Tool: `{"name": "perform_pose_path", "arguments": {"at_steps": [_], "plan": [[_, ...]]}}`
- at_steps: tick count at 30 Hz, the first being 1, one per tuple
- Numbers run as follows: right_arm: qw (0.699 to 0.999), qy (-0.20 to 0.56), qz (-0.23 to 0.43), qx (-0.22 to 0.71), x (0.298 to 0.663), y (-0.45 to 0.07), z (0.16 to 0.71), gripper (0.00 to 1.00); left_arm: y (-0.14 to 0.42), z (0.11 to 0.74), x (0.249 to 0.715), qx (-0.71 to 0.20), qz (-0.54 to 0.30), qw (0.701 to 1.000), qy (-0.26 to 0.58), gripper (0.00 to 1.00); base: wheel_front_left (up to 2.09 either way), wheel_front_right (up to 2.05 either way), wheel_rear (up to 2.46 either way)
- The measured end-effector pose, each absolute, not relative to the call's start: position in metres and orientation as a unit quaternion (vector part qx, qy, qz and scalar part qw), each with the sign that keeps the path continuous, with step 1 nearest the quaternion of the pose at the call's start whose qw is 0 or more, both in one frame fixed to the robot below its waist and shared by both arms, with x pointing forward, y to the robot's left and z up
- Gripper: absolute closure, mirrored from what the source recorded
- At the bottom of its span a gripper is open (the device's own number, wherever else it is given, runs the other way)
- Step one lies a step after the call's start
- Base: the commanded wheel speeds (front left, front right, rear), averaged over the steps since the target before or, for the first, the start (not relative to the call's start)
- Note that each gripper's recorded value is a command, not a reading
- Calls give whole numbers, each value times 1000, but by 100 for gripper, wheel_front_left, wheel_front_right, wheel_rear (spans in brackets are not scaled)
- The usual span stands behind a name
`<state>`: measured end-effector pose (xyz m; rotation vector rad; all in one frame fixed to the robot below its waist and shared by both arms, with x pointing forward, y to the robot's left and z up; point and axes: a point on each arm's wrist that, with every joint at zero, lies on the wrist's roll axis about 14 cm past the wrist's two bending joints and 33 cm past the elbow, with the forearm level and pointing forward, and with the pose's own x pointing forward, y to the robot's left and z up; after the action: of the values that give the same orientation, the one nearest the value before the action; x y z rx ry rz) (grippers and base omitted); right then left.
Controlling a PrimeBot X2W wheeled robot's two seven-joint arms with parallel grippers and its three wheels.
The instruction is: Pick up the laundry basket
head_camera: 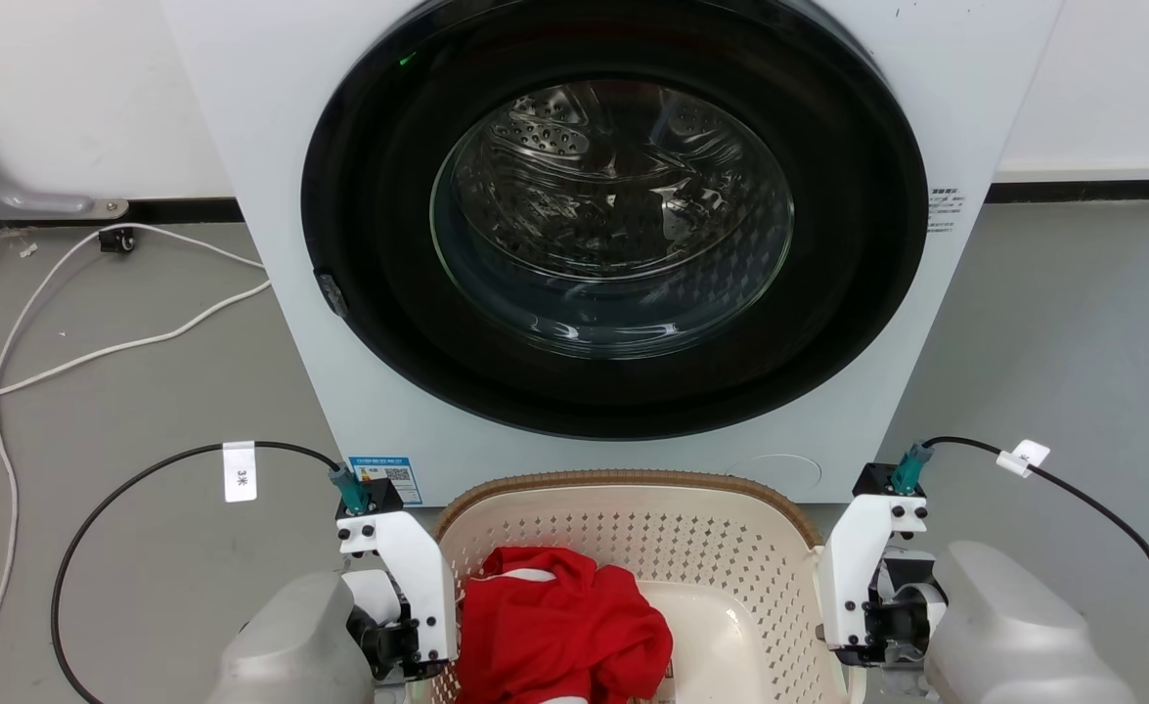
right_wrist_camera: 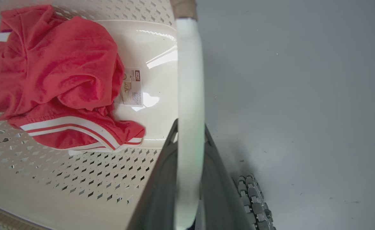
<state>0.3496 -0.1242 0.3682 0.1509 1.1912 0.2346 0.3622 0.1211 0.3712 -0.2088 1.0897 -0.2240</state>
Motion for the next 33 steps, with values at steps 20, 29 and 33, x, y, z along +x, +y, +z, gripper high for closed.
{"name": "perform_pose_path", "arguments": {"at_steps": [20, 29, 33], "plan": [[821, 556, 109, 71, 351, -124, 368, 100, 121, 371, 361, -99, -106, 844, 517, 100, 0, 0, 0], [820, 558, 108, 72, 350, -124, 367, 100, 121, 370, 361, -101, -106, 843, 517, 100, 0, 0, 0], [820, 558, 108, 71, 350, -124, 367, 100, 121, 369, 360, -101, -106, 843, 518, 100, 0, 0, 0]]}}
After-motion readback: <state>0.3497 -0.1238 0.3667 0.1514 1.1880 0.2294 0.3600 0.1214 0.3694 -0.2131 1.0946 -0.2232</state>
